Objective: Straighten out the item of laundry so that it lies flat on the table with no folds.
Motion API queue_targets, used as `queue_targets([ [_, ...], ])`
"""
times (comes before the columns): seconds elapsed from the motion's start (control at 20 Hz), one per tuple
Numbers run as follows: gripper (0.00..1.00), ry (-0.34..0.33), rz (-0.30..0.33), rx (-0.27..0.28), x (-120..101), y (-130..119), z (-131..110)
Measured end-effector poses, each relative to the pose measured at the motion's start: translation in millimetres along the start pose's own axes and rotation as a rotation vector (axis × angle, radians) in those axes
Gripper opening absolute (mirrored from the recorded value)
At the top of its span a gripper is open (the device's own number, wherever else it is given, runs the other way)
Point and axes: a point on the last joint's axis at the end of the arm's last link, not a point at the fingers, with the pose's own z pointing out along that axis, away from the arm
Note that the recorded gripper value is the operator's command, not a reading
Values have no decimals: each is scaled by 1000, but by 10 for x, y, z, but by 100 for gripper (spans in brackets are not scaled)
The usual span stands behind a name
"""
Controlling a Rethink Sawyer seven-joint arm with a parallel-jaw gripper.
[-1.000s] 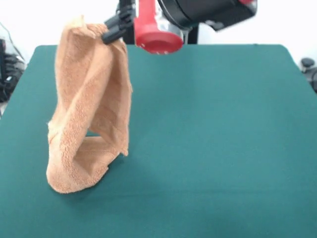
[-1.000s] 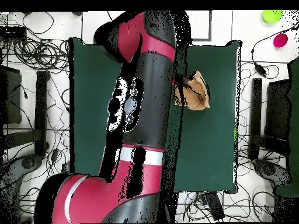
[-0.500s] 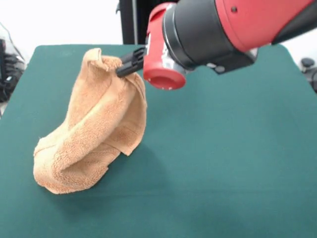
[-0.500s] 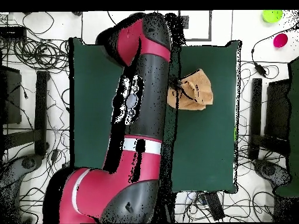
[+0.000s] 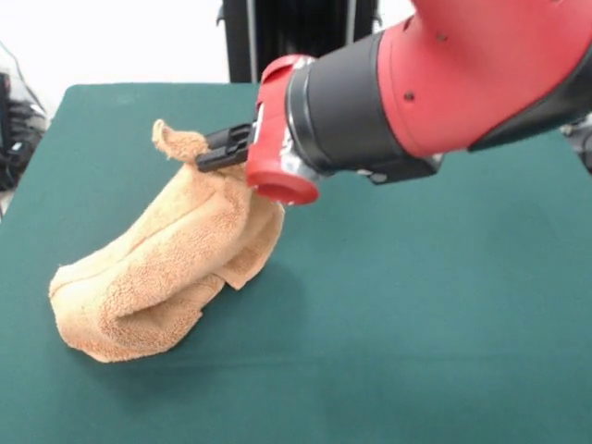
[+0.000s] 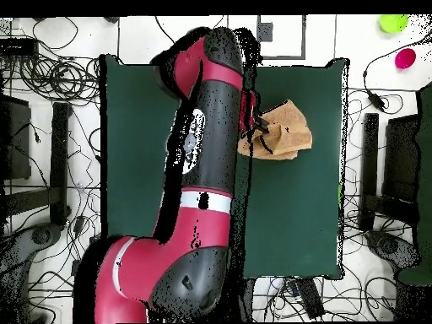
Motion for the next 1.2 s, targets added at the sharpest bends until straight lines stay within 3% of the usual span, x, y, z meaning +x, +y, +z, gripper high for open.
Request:
queue_targets([
  [0.2,0,-10,13,15,-6,76,199],
  [0.55,0,-55,36,29,-252,232,749],
  [0.9,0,-91,72,-33,-727,424,1396],
  [1.2,0,-88,124,-83,-1267,481,1720],
])
